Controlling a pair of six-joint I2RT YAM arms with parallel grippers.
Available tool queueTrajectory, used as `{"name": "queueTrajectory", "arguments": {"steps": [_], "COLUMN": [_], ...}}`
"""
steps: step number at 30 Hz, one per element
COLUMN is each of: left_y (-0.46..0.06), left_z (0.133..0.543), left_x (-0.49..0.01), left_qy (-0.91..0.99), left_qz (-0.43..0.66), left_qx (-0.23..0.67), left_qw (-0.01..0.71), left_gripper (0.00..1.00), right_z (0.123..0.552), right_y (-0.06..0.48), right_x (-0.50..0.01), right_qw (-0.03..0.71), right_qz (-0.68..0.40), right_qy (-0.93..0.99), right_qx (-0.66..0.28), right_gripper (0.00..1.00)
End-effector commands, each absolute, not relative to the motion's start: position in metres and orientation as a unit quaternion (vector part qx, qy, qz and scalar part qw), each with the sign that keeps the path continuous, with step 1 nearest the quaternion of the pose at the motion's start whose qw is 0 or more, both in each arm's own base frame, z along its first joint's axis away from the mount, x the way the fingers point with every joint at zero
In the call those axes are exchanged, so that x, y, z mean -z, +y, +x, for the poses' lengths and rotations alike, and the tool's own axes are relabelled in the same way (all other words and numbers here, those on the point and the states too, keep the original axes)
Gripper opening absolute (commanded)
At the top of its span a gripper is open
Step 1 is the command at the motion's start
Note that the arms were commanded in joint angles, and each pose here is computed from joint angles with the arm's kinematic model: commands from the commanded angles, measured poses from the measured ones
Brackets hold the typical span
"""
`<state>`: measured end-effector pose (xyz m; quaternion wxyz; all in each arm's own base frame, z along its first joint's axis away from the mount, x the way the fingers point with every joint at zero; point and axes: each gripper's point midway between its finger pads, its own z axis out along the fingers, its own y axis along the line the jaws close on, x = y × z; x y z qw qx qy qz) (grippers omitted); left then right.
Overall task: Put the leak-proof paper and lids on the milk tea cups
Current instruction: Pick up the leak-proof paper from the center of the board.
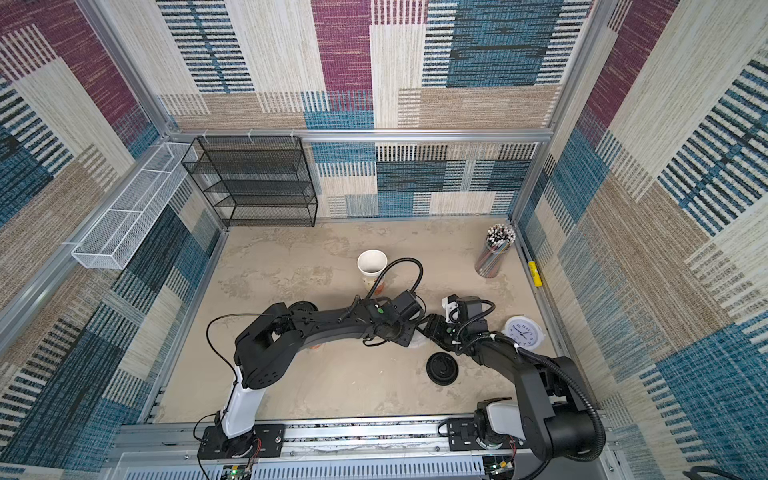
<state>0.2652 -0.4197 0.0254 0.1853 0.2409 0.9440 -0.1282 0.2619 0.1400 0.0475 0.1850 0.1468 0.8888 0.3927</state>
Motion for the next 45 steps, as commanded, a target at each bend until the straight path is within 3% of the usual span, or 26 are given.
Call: {"name": "queueTrajectory", "arguments": {"steps": [1,5,15,24,35,45], "left_y": [-0.406,-0.401,-0.395,-0.395,-0.394,-0.396], "left_z": [0.252,0.252,0.252,0.253,0.254,0.257], "left_x": [-0.011,-0.008,-0.006,-0.006,-0.007,-0.013], "left_qy": [0.953,0.955,0.957,0.956,0.956,0.955], "left_qz": [0.243,0.239,0.234,0.234,0.235,0.231], "left_qx": [0.113,0.109,0.106,0.109,0.108,0.113], "left_qw": [0.143,0.140,0.137,0.137,0.138,0.149], "left_gripper": [0.45,0.45,0.44,0.44,0.45,0.46], "right_z": [0.269,0.276,0.286,0.279,0.279,0.281], "right_y": [0.146,0.143,0.144,0.135,0.129,0.129], "right_x": [-0.066,-0.071,-0.078,-0.058,-0.051,-0.052], "right_qw": [0.218,0.253,0.277,0.258,0.255,0.258], "right_qz": [0.128,0.100,0.065,0.090,0.097,0.092], "right_qy": [0.871,0.866,0.852,0.872,0.882,0.884], "right_qx": [-0.420,-0.420,-0.439,-0.407,-0.384,-0.379], "right_gripper": [0.73,0.75,0.71,0.49,0.32,0.09]}}
